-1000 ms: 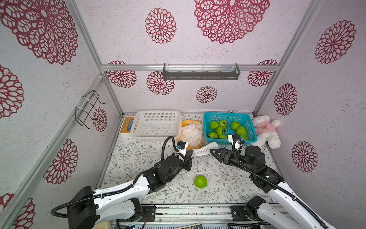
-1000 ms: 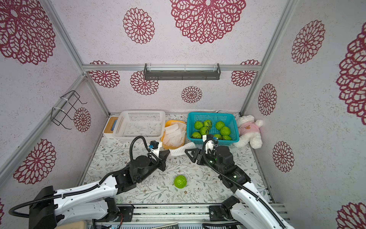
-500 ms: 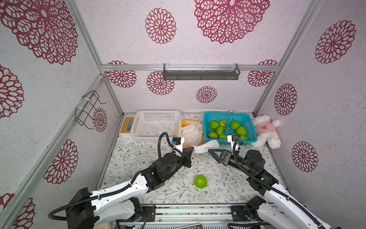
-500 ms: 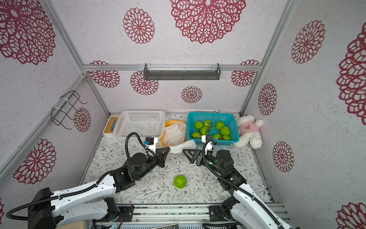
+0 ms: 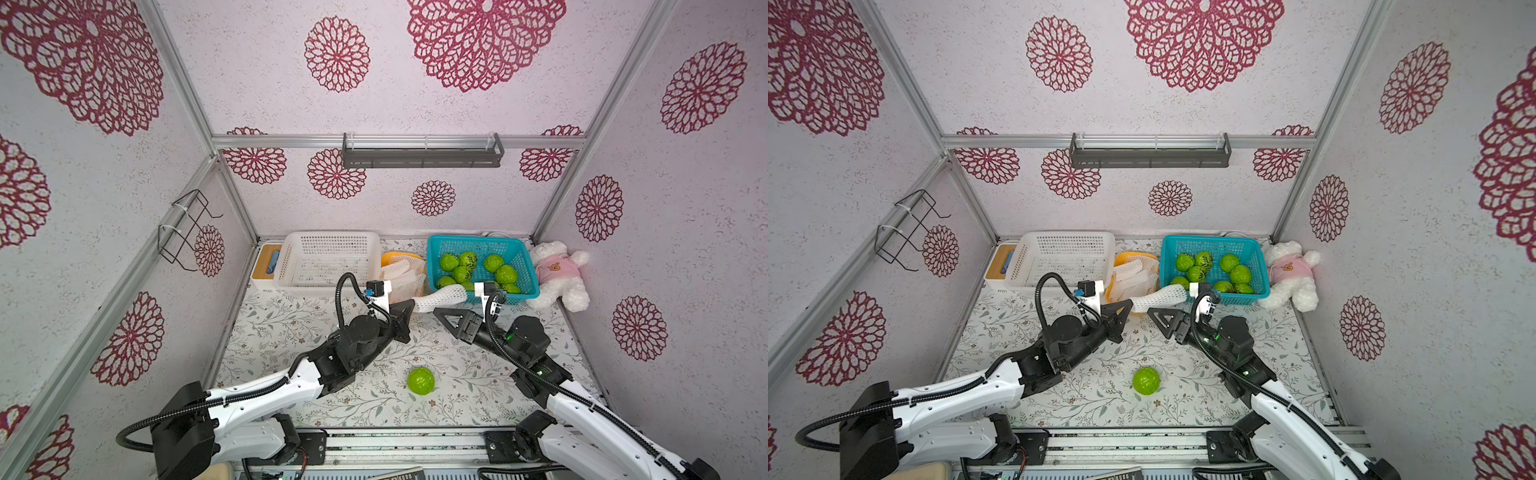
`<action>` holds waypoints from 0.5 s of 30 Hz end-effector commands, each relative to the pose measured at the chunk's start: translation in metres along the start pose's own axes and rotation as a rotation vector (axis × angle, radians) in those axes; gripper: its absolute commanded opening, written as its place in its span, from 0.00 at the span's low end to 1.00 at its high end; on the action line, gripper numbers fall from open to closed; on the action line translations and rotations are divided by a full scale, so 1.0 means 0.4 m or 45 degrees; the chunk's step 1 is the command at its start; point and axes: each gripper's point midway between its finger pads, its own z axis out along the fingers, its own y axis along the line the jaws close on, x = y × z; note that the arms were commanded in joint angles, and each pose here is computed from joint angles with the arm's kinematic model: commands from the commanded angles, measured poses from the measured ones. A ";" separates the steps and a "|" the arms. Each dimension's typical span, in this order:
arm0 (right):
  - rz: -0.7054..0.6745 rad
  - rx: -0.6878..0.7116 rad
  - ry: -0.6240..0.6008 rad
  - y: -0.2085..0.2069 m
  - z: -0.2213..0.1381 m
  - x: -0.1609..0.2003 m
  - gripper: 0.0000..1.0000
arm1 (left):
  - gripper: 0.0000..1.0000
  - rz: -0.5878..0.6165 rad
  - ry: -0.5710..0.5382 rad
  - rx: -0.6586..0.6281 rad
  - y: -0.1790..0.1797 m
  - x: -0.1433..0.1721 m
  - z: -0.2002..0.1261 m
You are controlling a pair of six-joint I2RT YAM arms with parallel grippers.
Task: Sleeve custard apples in foam nets
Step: Open the foam net.
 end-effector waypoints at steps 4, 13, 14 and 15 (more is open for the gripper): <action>-0.062 -0.057 -0.112 0.035 0.007 -0.048 0.86 | 0.00 -0.077 -0.095 0.045 -0.036 -0.058 0.016; -0.073 -0.065 -0.185 0.028 0.026 -0.080 0.78 | 0.00 -0.140 -0.087 0.099 -0.055 -0.052 0.029; -0.073 -0.077 -0.184 0.031 0.032 -0.082 0.76 | 0.00 -0.148 -0.083 0.110 -0.059 -0.049 0.032; -0.073 -0.087 -0.182 0.034 0.036 -0.083 0.74 | 0.00 -0.154 -0.076 0.116 -0.061 -0.045 0.034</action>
